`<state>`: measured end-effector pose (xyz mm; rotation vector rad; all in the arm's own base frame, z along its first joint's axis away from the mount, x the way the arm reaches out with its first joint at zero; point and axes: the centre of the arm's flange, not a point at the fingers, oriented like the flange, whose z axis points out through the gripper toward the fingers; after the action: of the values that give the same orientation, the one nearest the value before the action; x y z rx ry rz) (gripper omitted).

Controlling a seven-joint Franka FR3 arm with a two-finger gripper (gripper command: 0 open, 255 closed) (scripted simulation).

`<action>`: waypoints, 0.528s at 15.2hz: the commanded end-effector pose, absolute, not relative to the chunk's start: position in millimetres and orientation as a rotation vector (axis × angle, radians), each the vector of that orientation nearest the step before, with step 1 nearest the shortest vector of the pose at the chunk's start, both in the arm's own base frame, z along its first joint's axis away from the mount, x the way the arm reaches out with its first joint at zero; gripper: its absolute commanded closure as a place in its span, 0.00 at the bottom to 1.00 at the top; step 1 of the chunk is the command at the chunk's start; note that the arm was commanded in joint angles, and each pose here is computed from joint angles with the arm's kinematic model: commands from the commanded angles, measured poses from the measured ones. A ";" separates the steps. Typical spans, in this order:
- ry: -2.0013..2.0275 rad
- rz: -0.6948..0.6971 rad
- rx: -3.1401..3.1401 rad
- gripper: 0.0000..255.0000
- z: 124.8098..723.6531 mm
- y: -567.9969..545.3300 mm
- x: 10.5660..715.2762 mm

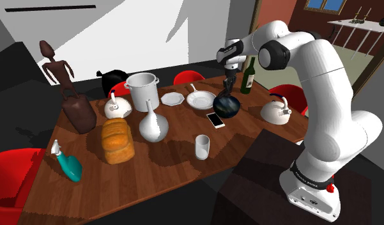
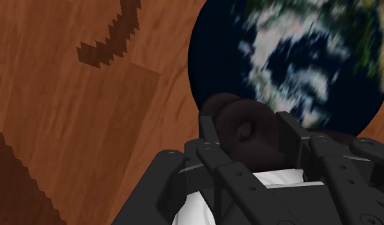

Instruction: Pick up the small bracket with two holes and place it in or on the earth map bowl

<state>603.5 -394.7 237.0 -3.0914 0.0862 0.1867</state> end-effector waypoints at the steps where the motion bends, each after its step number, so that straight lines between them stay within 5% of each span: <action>1: 0.083 0.196 -3.085 1.00 232.5 -392.4 603.8; 2: 0.083 0.196 -3.085 1.00 232.5 -392.4 603.8; 3: 0.083 0.196 -3.085 0.00 233.1 -392.0 603.1; 8: 0.083 0.196 -3.085 0.00 232.5 -392.4 603.8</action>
<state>603.3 -392.3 232.8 -3.0851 0.0832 0.1963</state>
